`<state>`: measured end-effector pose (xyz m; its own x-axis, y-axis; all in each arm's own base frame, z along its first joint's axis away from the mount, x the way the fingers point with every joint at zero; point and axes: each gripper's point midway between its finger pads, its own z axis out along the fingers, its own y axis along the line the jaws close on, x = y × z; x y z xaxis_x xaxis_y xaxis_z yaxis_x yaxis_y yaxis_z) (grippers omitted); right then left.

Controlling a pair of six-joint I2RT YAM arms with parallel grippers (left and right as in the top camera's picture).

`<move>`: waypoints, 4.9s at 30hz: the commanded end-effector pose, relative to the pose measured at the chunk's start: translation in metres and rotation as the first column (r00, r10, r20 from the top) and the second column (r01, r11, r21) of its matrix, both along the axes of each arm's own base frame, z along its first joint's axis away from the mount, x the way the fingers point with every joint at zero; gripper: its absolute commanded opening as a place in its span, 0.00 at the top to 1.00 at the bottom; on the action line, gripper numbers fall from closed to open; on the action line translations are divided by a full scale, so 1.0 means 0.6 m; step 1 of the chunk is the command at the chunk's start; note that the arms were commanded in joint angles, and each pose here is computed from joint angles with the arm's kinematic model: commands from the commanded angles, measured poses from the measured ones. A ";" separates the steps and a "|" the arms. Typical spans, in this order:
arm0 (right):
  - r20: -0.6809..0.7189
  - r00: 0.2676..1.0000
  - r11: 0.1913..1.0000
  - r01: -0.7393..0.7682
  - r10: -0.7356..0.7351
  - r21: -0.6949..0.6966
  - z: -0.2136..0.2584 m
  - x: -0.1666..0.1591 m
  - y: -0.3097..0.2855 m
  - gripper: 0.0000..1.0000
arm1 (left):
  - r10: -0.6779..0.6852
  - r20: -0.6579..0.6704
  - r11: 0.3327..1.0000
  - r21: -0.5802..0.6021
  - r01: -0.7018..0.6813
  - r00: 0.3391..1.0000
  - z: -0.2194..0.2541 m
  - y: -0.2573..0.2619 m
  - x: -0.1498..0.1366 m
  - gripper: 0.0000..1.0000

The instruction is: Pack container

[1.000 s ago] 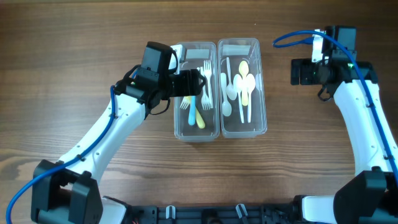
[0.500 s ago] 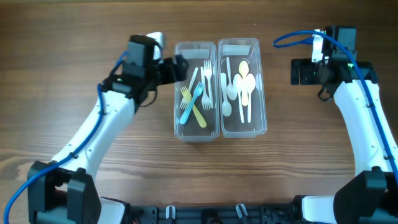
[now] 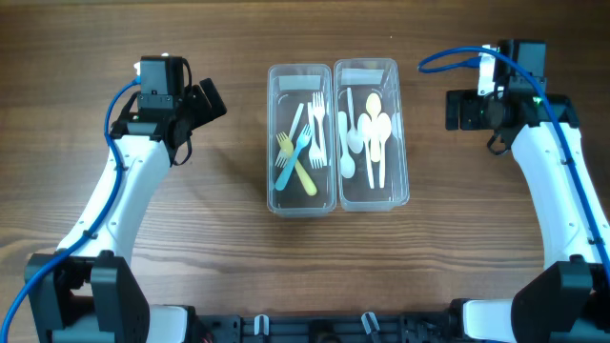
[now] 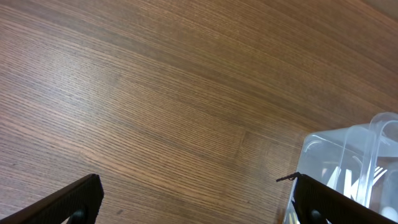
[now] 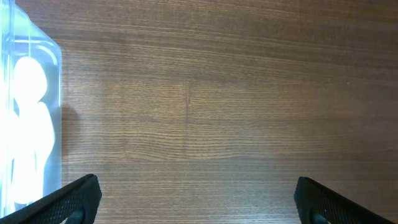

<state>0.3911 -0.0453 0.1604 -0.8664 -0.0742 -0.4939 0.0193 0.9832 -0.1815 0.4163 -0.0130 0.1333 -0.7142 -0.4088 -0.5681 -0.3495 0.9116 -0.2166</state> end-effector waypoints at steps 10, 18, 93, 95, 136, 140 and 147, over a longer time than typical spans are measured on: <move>0.030 1.000 1.000 0.005 -0.004 -0.021 0.021 0.004 -0.007 0.00 | 0.024 0.011 1.000 0.008 -0.024 1.000 0.007 0.009 0.000 0.00; 0.030 1.000 1.000 0.005 -0.004 -0.021 0.021 0.004 -0.007 0.00 | 0.024 0.011 1.000 0.008 -0.024 1.000 0.007 0.009 0.000 0.00; 0.836 0.464 0.892 -0.183 -0.293 0.414 0.112 -0.265 0.072 0.00 | 0.024 0.011 1.000 0.008 -0.025 1.000 0.007 0.009 0.000 0.00; 0.832 0.471 0.892 -0.180 -0.292 0.415 0.095 -0.259 0.072 0.00 | 0.024 0.011 1.000 0.008 -0.024 1.000 0.007 0.009 0.000 0.00; 0.871 0.489 0.962 -0.256 0.042 0.098 0.028 -0.242 0.100 0.00 | 0.024 0.011 1.000 0.008 -0.024 1.000 0.007 0.009 0.000 0.00; 0.871 0.489 0.962 -0.256 0.042 0.098 0.028 -0.242 0.100 0.00 | 0.024 0.011 1.000 0.008 -0.025 1.000 0.007 0.009 0.000 0.00; 0.871 0.489 0.962 -0.256 0.042 0.097 0.028 -0.242 0.100 0.01 | 0.024 0.011 1.000 0.008 -0.024 1.000 0.007 0.009 0.000 0.00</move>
